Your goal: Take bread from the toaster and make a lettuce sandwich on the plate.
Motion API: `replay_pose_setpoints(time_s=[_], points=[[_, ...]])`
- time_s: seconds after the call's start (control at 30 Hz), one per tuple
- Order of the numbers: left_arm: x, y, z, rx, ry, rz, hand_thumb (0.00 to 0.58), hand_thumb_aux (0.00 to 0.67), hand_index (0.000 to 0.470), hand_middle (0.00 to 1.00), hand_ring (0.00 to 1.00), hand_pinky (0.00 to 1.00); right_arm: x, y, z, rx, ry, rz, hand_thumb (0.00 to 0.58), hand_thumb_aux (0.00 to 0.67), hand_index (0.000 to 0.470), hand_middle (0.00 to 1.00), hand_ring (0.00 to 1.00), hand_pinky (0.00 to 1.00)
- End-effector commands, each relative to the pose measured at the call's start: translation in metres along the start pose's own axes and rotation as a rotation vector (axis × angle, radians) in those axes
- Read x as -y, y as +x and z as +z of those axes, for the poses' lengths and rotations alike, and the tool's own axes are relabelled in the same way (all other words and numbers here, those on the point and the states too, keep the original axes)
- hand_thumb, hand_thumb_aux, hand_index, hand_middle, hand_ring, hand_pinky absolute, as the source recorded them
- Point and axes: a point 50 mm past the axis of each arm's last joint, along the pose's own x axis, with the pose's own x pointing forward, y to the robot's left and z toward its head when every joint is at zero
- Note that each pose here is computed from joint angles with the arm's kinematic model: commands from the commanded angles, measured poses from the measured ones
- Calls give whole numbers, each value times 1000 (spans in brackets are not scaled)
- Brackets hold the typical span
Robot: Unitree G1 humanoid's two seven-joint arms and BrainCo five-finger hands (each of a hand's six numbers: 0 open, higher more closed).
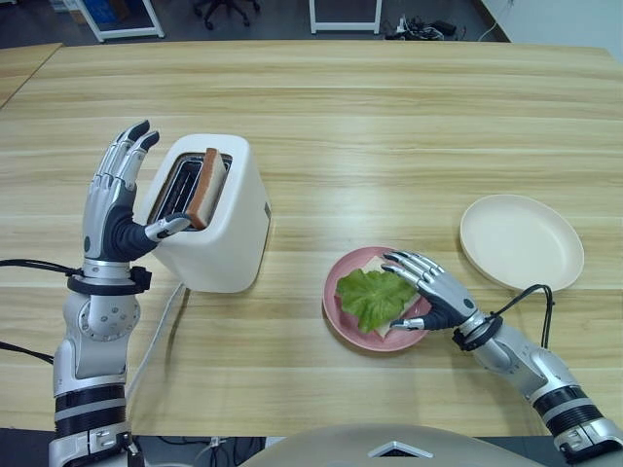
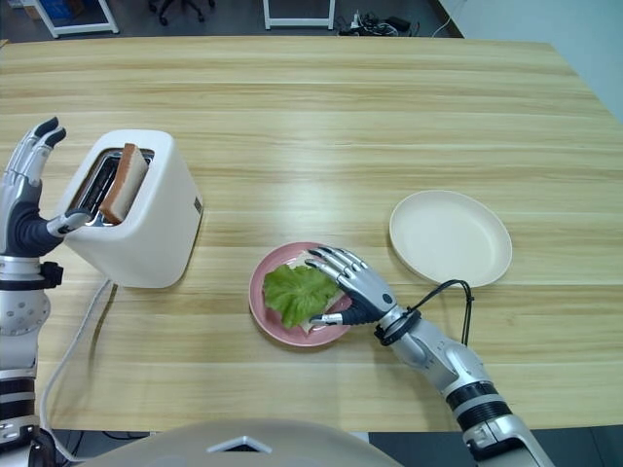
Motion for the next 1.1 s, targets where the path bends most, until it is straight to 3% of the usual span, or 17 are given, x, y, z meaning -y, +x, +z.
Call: replay_pose_setpoints(time_s=[0.03,0.37,0.7,0.8,0.83,0.93,0.97,1.03,1.1], points=[[3,-4,-9,-45,63,-58,0,0,0,0,0,0,4,10,-3,-12,-5,-61,0,0,0,0,0,0],[13,-19,-9,-28,62,-229,0,0,0,0,0,0,6,10,-4,-13,1,-100,0,0,0,0,0,0],[30,-14,-10,-56,133,-297,0,0,0,0,0,0,11,10,4,16,26,-135,0,0,0,0,0,0],[35,-13,-9,-54,139,-308,31,18,13,0,0,0,10,11,4,19,29,-135,0,0,0,0,0,0],[37,-12,-8,-54,144,-311,108,66,46,0,0,0,10,12,4,20,30,-135,0,0,0,0,0,0],[40,-9,-8,-54,147,-310,237,155,109,0,0,0,10,12,5,19,32,-137,0,0,0,0,0,0],[41,-8,-7,-51,132,-306,307,210,147,0,0,0,10,12,5,18,33,-137,0,0,0,0,0,0],[41,-7,-6,-46,123,-295,387,284,199,0,0,0,10,12,5,18,34,-138,0,0,0,0,0,0],[42,-6,-6,-45,118,-288,489,405,284,0,0,0,10,13,4,16,35,-139,0,0,0,0,0,0]])
